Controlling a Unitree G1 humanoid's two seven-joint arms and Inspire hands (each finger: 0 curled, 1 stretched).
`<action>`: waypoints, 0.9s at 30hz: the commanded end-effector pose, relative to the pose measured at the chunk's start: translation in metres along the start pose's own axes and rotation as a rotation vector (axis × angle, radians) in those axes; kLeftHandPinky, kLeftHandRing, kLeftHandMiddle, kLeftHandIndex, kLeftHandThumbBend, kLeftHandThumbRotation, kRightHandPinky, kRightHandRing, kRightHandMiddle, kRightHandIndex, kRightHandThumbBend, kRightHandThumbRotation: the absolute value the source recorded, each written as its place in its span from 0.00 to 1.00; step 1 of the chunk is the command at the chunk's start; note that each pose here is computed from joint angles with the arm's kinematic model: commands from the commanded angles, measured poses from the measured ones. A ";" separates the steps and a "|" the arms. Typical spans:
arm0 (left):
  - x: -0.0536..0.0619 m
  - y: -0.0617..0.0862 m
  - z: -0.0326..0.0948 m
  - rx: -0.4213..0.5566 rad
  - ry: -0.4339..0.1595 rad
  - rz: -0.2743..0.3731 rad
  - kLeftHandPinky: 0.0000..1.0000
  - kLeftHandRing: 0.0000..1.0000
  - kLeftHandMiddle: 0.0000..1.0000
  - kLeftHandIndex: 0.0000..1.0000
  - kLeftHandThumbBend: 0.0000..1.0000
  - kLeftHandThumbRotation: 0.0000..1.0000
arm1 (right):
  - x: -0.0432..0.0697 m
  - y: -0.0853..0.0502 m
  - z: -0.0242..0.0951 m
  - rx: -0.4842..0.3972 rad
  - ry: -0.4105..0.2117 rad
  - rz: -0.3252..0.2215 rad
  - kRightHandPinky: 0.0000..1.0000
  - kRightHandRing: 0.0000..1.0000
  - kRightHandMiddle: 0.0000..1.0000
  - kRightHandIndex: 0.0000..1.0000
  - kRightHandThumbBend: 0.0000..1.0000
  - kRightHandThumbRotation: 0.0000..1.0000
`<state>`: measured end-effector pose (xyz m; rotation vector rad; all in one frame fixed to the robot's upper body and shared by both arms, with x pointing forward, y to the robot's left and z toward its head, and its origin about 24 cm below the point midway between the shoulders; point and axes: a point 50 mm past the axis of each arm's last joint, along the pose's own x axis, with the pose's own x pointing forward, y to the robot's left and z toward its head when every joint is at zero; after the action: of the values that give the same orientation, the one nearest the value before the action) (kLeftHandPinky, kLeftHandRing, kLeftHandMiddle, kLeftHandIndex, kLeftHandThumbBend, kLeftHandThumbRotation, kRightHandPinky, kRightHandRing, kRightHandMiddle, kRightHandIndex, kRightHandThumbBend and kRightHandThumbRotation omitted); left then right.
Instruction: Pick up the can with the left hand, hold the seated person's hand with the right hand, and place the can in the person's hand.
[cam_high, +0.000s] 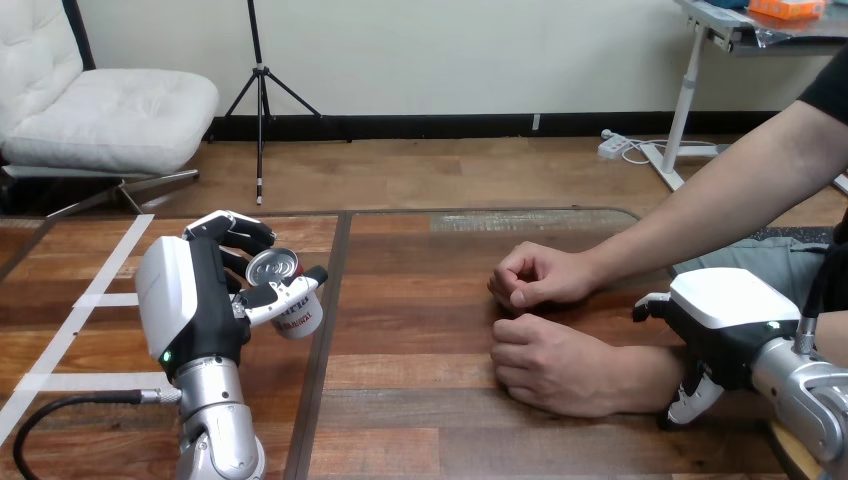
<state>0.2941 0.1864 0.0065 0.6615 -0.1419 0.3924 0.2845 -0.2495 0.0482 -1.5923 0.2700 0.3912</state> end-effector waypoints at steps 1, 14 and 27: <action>0.020 0.010 0.025 -0.047 -0.097 0.063 0.33 0.38 0.44 0.45 0.74 0.00 | 0.006 0.015 0.003 0.041 0.008 0.046 0.77 0.83 0.84 0.82 0.83 0.06; 0.020 0.010 0.026 -0.053 -0.107 0.060 0.32 0.37 0.43 0.44 0.74 0.00 | 0.011 0.023 0.000 0.052 0.031 0.075 0.70 0.80 0.82 0.80 0.83 0.09; 0.021 0.011 0.026 -0.056 -0.106 0.058 0.33 0.38 0.44 0.44 0.74 0.00 | 0.011 0.024 0.001 0.053 0.017 0.081 0.59 0.72 0.76 0.75 0.81 0.11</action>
<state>0.2943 0.1884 0.0084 0.6539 -0.1424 0.3917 0.2898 -0.2524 0.0442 -1.5684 0.2832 0.3794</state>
